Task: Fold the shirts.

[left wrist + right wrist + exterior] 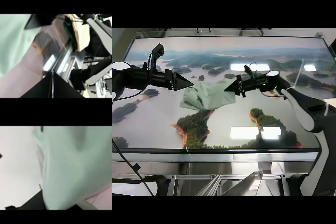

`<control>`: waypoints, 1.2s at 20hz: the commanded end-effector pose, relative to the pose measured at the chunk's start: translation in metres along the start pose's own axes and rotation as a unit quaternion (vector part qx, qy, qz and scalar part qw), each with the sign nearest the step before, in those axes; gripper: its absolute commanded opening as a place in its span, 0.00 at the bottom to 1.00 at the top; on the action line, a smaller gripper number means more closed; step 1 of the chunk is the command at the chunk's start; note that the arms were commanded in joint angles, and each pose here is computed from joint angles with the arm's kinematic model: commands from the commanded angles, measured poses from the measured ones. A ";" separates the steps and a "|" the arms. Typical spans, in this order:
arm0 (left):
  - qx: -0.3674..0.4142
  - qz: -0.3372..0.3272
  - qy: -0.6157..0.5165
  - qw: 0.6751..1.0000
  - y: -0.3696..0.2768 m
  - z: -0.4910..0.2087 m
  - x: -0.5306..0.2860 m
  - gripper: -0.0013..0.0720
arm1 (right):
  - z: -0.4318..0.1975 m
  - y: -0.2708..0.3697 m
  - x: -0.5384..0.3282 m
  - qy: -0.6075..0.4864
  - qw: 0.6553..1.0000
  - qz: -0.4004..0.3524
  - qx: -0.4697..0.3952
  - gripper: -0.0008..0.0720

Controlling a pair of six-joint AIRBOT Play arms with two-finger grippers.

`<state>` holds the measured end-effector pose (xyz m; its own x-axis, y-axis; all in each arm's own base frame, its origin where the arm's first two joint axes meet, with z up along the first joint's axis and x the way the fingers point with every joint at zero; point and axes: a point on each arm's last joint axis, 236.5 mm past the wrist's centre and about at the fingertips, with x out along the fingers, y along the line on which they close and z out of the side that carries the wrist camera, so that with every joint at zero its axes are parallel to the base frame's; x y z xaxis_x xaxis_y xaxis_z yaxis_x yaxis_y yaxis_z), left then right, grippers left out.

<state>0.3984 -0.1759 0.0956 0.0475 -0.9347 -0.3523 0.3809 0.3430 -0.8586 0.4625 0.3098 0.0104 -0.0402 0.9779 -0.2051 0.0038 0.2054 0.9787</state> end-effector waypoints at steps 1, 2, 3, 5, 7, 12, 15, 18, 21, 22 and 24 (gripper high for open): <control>-0.001 -0.009 0.012 1.000 -0.004 -0.005 0.000 0.03 | 0.002 0.096 -0.070 -0.036 0.996 0.047 -0.069 0.04; -0.001 -0.009 0.012 1.000 -0.004 -0.006 0.000 0.03 | 0.004 0.127 -0.101 -0.063 0.993 0.041 -0.093 0.04; -0.001 -0.009 0.012 1.000 -0.004 -0.006 0.000 0.03 | 0.006 0.166 -0.139 -0.108 0.986 0.038 -0.125 0.04; -0.001 -0.009 0.012 1.000 -0.004 -0.006 0.000 0.03 | 0.016 0.238 -0.217 -0.234 0.954 0.040 -0.183 0.04; -0.001 -0.011 0.015 1.000 -0.005 -0.007 0.000 0.03 | 0.020 0.290 -0.310 -0.383 0.896 0.026 -0.223 0.04; -0.001 -0.020 0.026 0.999 -0.010 -0.012 0.000 0.03 | -0.012 0.262 -0.486 -0.544 0.823 -0.037 -0.157 0.04; -0.001 -0.022 0.030 0.999 -0.011 -0.014 0.001 0.03 | -0.038 0.203 -0.576 -0.600 0.790 -0.072 -0.097 0.04; 0.003 -0.028 0.043 0.999 -0.017 -0.018 0.009 0.03 | -0.070 0.169 -0.614 -0.602 0.793 -0.068 -0.066 0.04; 0.011 -0.034 0.058 0.998 -0.024 -0.023 0.023 0.03 | -0.109 0.125 -0.610 -0.556 0.823 -0.118 -0.011 0.04; 0.014 -0.035 0.063 0.997 -0.027 -0.025 0.028 0.03 | -0.126 0.105 -0.604 -0.534 0.833 -0.143 0.034 0.04; 0.019 -0.037 0.072 0.997 -0.031 -0.028 0.039 0.03 | -0.173 0.064 -0.589 -0.482 0.838 -0.211 0.145 0.04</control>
<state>0.3678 -0.2067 0.0995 -0.0915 -0.9375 -0.3359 0.4012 0.2740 -0.8740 0.3785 -0.2602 0.2542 0.8901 0.3358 -0.3083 0.1537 0.4156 0.8965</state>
